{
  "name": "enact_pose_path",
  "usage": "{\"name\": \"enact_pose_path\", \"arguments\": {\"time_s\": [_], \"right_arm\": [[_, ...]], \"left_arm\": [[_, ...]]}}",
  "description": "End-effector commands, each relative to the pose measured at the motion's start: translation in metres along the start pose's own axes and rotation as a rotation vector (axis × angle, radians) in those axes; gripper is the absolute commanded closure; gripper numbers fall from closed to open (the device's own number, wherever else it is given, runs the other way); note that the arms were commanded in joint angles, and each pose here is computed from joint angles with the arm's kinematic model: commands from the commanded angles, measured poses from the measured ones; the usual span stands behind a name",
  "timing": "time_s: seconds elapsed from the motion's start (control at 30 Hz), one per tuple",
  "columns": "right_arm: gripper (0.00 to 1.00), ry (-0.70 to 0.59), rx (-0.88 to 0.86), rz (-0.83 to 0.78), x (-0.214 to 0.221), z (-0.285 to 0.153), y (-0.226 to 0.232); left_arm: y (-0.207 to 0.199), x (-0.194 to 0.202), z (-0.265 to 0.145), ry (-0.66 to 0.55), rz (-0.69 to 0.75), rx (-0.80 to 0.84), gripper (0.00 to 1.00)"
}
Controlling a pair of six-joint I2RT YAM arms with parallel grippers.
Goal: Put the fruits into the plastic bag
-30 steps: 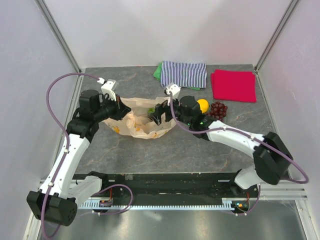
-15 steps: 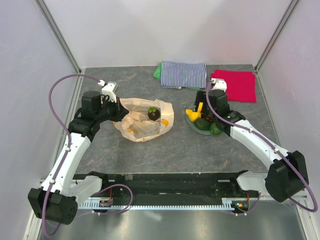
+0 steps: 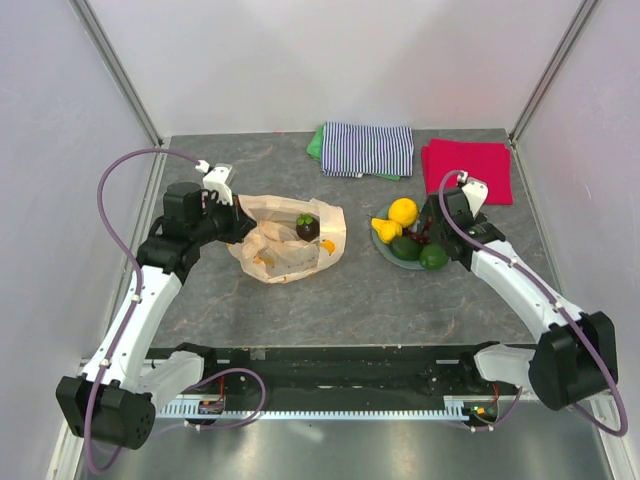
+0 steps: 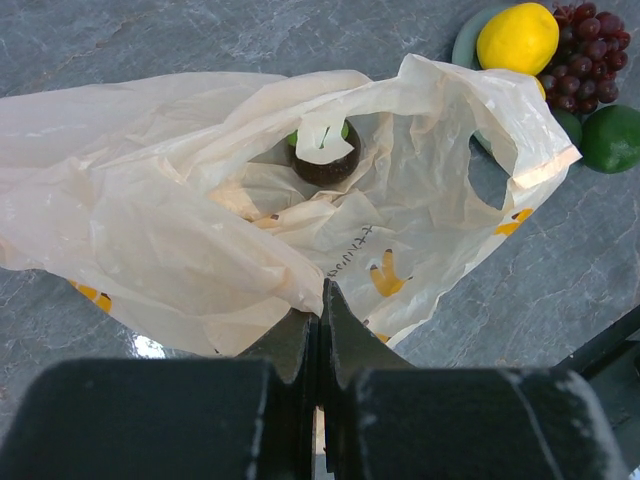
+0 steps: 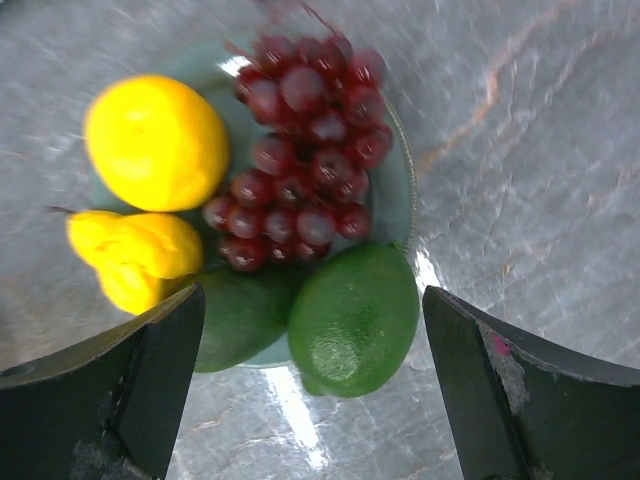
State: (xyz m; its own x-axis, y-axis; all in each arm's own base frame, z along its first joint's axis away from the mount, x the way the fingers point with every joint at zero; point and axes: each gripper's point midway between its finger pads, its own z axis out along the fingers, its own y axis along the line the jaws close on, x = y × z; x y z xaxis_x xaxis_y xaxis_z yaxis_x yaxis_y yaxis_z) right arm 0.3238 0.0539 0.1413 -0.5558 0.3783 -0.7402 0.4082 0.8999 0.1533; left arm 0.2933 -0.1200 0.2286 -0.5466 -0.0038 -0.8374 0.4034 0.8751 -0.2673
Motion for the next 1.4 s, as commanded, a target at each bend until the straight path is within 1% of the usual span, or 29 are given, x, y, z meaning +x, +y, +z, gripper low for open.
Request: {"name": "enact_pose_path", "arguments": {"time_s": [0.0, 0.17, 0.43, 0.9, 1.2, 1.3, 1.37], "right_arm": [[0.02, 0.065, 0.085, 0.025, 0.017, 0.016, -0.01], [0.02, 0.111, 0.114, 0.025, 0.031, 0.026, -0.017], [0.03, 0.097, 0.151, 0.042, 0.042, 0.03, -0.031], [0.09, 0.11, 0.141, 0.049, 0.054, 0.043, -0.029], [0.14, 0.086, 0.146, 0.056, 0.052, 0.045, -0.03], [0.19, 0.088, 0.139, 0.063, 0.052, 0.044, -0.029], [0.24, 0.082, 0.139, 0.063, 0.05, 0.044, -0.029]], "left_arm": [[0.004, -0.004, -0.003, -0.025, 0.04, -0.014, 0.99], [0.004, -0.003, -0.003, -0.022, 0.039, -0.018, 0.98], [0.004, -0.002, -0.001, -0.013, 0.034, -0.012, 0.98], [0.006, 0.0, 0.0, -0.007, 0.032, -0.017, 0.98], [0.006, 0.001, 0.0, -0.002, 0.032, -0.019, 0.98], [0.006, 0.001, 0.0, -0.002, 0.032, -0.019, 0.98], [0.007, 0.001, 0.001, -0.002, 0.033, -0.021, 0.98]]}}
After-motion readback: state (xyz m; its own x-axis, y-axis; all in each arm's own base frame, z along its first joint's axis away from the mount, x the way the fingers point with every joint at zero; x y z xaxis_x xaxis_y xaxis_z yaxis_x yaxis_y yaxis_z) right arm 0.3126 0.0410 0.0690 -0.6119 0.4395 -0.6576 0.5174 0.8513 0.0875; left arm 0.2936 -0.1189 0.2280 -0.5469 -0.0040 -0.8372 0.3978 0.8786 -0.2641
